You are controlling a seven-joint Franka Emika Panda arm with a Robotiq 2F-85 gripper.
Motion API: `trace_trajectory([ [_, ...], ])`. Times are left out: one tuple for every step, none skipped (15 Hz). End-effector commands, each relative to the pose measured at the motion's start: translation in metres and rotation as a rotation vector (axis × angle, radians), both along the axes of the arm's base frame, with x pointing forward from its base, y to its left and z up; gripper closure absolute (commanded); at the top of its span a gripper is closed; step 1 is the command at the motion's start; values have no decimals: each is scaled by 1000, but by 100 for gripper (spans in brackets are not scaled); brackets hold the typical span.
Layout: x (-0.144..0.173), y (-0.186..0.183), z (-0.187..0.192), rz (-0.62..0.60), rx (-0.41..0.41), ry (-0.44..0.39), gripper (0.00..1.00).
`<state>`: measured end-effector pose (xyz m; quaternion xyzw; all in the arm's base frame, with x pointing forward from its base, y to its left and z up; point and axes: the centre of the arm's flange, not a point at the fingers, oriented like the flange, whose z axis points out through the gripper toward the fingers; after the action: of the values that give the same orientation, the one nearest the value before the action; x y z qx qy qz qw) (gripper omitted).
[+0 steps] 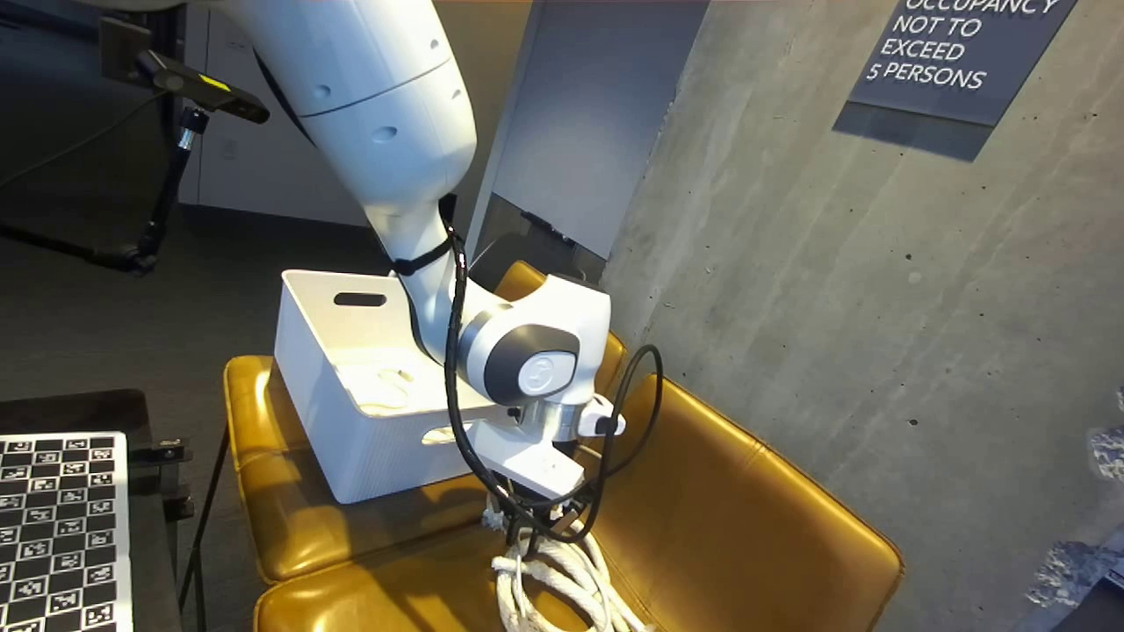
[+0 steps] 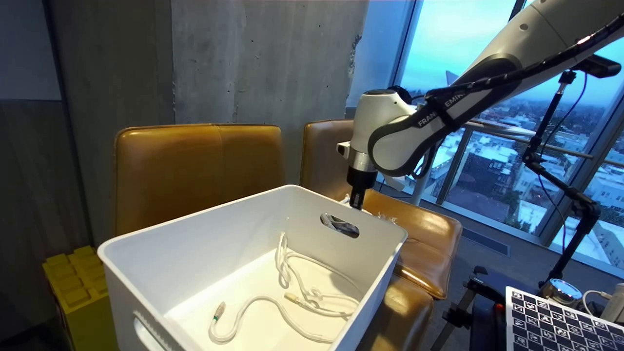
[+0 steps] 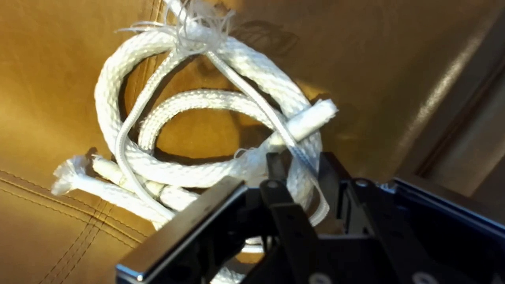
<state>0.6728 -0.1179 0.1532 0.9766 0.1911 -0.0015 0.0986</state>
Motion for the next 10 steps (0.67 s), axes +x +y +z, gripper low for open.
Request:
trace_trajectory([
  [6, 4, 0, 26, -4, 0, 36],
  [6, 5, 0, 28, -5, 0, 31],
  [6, 6, 0, 29, -5, 0, 29],
  [7, 7, 0, 30, -5, 1, 27],
  [7, 7, -1, 30, -5, 1, 26],
  [8, 6, -1, 30, -6, 1, 25],
  [9, 6, -2, 29, -7, 1, 29],
  [9, 5, -3, 28, -8, 2, 33],
  [10, 4, -4, 26, -8, 2, 35],
  [10, 3, -5, 26, -9, 3, 37],
])
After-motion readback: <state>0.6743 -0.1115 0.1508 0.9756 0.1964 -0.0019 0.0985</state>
